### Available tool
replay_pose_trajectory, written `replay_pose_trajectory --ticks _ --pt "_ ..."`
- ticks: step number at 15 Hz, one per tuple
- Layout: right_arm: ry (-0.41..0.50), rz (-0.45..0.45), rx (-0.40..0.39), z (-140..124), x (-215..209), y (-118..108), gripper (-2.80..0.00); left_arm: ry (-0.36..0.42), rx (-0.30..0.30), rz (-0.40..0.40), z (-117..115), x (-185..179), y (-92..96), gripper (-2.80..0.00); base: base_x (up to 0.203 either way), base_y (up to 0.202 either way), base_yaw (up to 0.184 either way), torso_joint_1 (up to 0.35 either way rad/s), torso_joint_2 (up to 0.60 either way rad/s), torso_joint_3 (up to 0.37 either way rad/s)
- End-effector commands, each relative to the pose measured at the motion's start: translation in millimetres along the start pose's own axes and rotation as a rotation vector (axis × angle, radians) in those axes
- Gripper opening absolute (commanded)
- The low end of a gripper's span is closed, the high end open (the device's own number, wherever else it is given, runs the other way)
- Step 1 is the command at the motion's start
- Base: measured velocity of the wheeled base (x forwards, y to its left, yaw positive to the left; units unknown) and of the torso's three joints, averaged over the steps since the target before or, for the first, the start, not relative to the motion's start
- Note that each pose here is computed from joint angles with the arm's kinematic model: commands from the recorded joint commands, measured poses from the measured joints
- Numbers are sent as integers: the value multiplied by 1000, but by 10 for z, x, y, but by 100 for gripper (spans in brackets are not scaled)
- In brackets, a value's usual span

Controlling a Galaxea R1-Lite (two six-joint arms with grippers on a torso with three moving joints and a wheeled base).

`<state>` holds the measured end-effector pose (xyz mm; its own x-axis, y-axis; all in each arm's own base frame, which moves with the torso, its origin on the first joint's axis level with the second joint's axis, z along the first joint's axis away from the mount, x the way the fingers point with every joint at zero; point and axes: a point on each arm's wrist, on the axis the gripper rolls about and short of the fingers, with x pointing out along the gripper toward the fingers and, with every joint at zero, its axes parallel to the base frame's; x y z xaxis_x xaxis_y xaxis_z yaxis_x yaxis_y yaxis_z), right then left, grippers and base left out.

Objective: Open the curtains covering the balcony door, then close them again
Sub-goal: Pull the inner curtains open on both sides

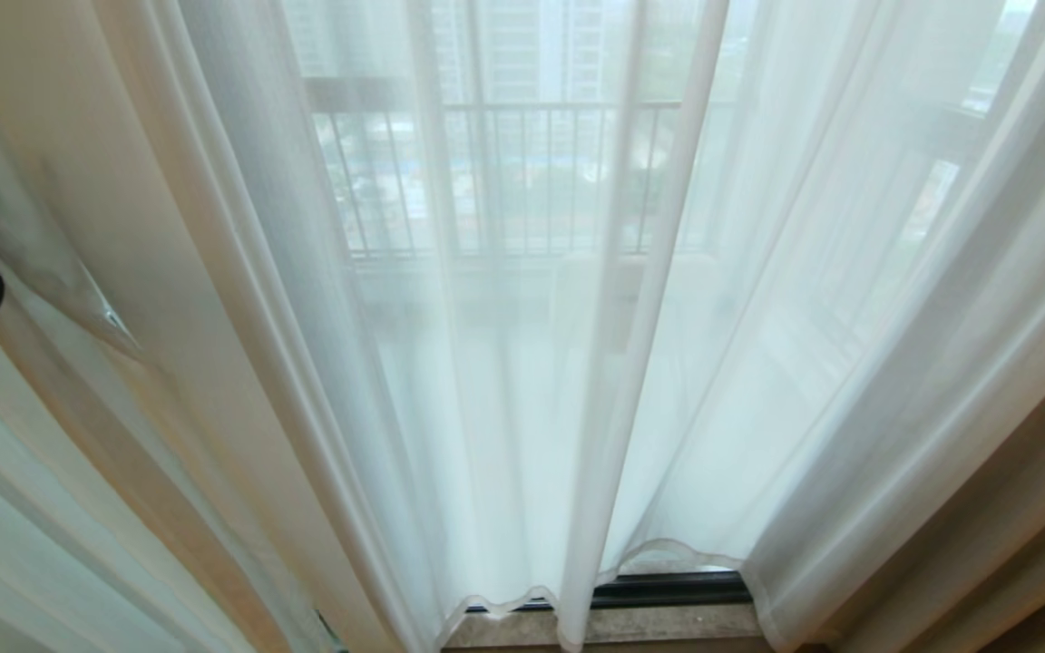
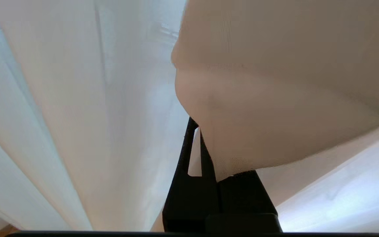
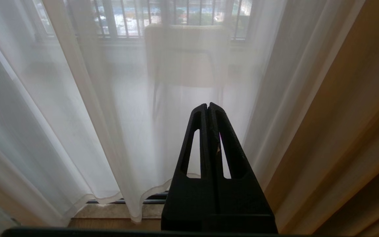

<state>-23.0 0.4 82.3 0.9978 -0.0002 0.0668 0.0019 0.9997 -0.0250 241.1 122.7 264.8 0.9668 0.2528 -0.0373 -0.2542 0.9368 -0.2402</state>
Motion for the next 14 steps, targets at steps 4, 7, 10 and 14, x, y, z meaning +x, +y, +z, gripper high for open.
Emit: replay_pose_trajectory --ticks 4,7,10,14 --pt "-1 0 0 1 0 0 -280 -22 12 7 223 -14 -125 -280 0 0 0 0 0 0" --pt "-1 1 0 1 0 0 -280 -29 15 3 244 -12 -158 -280 0 0 0 0 0 0" --pt "-1 0 0 1 0 0 -280 -40 53 30 256 -14 -173 -280 0 0 0 0 0 0" --pt "0 0 0 1 1 0 -280 51 161 210 155 -23 -139 -280 0 0 0 0 0 0"
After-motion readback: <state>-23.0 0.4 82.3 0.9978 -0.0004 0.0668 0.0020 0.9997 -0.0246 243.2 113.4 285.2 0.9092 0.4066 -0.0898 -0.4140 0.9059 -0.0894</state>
